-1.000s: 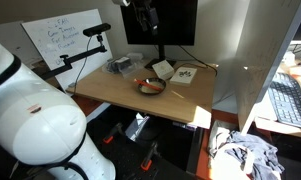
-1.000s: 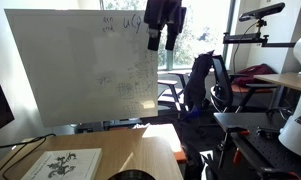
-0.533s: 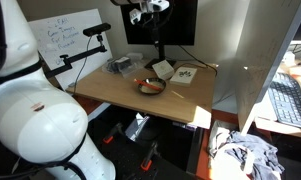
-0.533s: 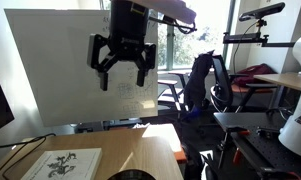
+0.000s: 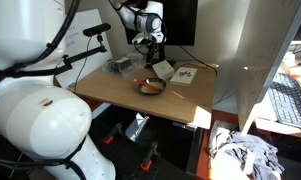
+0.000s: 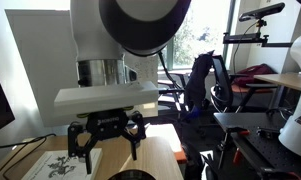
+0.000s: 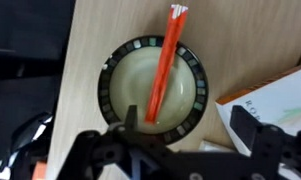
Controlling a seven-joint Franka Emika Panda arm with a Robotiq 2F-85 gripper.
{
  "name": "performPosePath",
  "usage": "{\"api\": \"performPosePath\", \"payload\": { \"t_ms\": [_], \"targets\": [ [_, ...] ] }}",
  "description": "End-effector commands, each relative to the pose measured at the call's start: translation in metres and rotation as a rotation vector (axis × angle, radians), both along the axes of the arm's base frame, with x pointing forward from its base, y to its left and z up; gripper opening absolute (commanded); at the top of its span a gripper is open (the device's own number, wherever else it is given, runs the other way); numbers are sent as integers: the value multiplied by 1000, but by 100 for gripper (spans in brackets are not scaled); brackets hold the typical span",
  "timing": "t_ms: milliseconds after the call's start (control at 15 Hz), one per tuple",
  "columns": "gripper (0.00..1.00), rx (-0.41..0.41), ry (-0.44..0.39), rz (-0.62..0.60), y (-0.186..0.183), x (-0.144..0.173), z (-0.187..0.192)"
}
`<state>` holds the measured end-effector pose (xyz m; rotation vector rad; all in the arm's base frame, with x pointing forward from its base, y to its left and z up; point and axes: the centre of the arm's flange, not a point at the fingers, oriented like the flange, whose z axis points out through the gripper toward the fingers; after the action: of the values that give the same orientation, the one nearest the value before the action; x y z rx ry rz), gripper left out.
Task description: Remove the red marker from the bowl and put it on the table
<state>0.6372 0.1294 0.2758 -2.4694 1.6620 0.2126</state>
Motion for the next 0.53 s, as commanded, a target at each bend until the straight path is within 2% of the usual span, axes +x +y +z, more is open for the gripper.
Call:
{"api": "performPosePath", "payload": {
  "t_ms": [0, 133, 467],
  "targets": [
    [100, 119, 52, -156, -3, 13, -44],
    [100, 200, 75, -238, -6, 14, -75],
    [100, 275, 89, -360, -9, 12, -130]
  ]
}}
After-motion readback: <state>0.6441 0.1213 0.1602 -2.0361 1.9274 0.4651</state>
